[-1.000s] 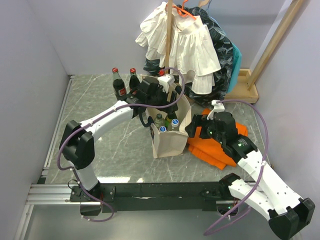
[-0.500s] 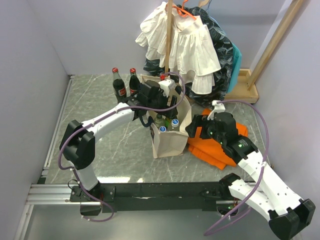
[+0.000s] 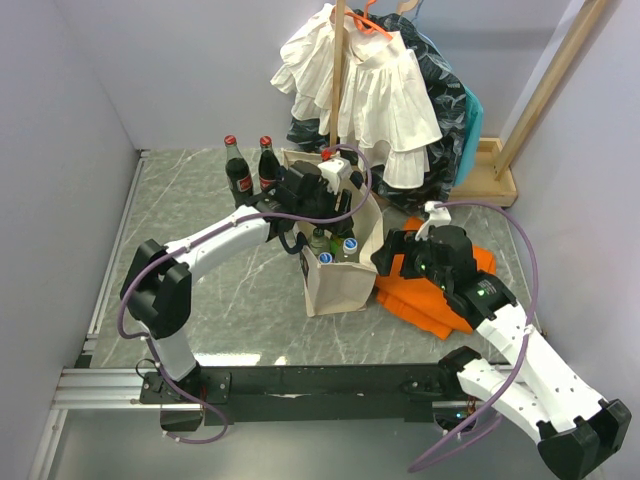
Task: Take the beverage out of the canvas bag
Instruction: Take out the drink from the canvas bag.
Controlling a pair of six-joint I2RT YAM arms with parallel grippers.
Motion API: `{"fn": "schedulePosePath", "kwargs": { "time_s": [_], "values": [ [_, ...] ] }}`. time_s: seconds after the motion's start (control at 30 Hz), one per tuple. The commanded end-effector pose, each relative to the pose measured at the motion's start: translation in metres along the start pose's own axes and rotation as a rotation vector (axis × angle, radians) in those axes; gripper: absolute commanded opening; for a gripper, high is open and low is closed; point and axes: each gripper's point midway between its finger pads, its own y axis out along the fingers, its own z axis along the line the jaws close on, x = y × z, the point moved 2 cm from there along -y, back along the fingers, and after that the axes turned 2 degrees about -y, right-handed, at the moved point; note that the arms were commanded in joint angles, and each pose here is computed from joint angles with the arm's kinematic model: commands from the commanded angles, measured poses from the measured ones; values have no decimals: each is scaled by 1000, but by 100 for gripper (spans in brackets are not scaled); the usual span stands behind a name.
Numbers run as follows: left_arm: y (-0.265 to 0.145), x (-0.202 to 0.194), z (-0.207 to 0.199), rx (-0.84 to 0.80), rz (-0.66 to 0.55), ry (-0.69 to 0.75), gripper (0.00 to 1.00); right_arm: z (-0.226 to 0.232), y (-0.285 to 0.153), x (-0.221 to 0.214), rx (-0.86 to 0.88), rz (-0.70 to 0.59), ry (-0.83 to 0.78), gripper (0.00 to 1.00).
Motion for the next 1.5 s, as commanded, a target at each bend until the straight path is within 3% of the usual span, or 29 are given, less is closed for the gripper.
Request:
{"fn": "schedulePosePath", "kwargs": {
  "time_s": [0.0, 0.3, 0.5, 0.63, 0.8, 1.47],
  "values": [
    [2, 20, -10, -35, -64, 6, 67, -15, 1, -29, -53, 96, -38, 100],
    [8, 17, -11, -43, -49, 0, 56, -16, 1, -30, -59, 97, -41, 100],
    [12, 15, -12, -41, -38, 5, 38, -15, 2, -31, -53, 100, -38, 100],
    [12, 18, -13, -39, -42, 13, 16, -16, 3, -31, -55, 99, -40, 100],
    [12, 21, -16, -44, -48, 23, 2, -16, 3, -30, -56, 97, -39, 100],
    [-8, 74, -21, 22, -188, 102, 1, -15, 3, -30, -53, 93, -40, 100]
  ]
}}
